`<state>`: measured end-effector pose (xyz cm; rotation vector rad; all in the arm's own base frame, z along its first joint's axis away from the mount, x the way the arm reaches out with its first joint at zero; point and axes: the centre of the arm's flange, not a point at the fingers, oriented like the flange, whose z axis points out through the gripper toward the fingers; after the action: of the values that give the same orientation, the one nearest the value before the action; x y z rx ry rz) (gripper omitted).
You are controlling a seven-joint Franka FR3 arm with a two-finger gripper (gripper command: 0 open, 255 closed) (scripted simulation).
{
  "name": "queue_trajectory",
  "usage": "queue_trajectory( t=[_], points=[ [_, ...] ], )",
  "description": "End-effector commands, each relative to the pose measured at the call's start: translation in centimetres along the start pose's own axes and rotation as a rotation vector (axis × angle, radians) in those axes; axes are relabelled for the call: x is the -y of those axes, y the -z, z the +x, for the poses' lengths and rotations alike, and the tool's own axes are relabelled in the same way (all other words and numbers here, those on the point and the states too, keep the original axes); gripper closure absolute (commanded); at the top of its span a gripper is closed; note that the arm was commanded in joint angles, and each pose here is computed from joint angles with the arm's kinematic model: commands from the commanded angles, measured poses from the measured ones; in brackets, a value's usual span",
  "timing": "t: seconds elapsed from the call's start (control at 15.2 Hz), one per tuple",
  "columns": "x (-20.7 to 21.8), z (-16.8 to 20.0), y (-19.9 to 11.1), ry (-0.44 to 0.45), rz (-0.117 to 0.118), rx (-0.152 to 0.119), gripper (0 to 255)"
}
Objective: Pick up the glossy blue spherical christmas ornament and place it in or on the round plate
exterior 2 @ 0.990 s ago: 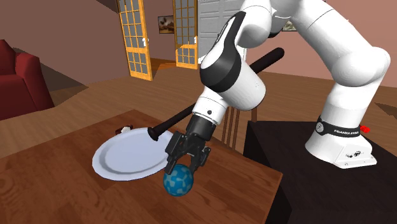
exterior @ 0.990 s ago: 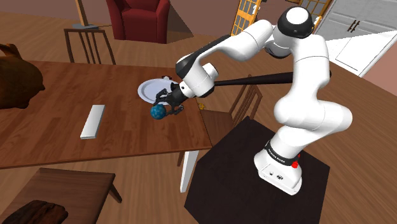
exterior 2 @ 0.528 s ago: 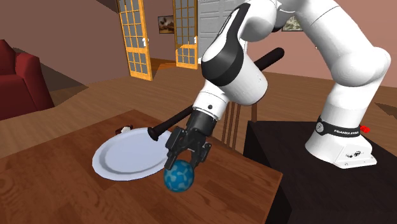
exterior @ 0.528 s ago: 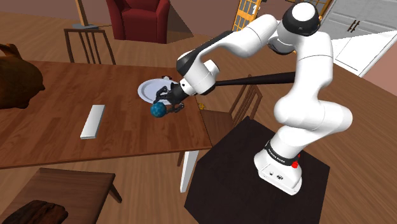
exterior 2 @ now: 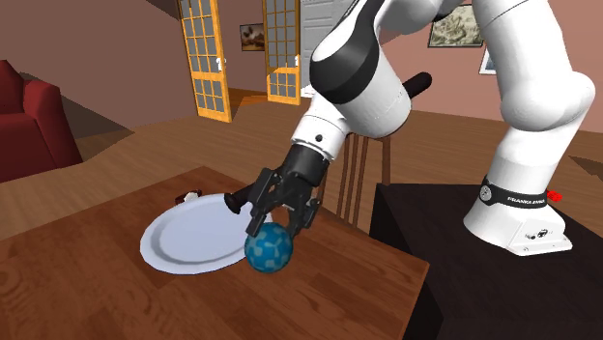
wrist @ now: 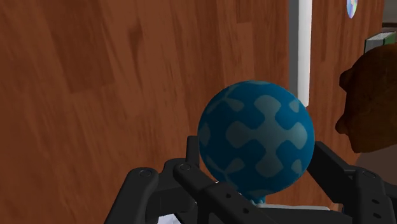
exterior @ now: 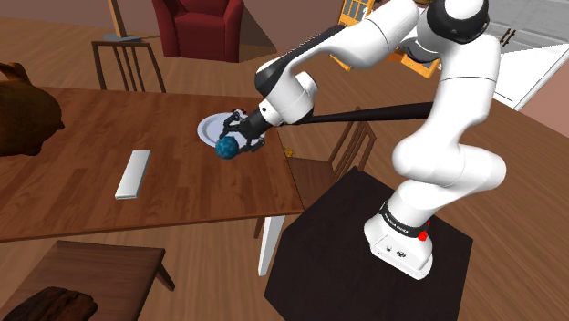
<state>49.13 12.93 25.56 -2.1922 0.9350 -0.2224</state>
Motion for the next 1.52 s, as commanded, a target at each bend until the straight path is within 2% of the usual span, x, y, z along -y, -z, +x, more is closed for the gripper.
queue_trajectory(
  t=[0.0, 0.26, 1.19, 1.45],
  points=[
    [0.7, -0.3, 0.7, 0.0, 0.0, 0.001, 255],
    [2.0, -0.5, 2.2, 0.0, 0.0, 0.001, 255],
    [5.4, 17.6, 3.9, 0.0, 0.0, 0.001, 255],
    [4.4, 18.5, 2.8, 0.0, 0.0, 0.001, 255]
  ],
)
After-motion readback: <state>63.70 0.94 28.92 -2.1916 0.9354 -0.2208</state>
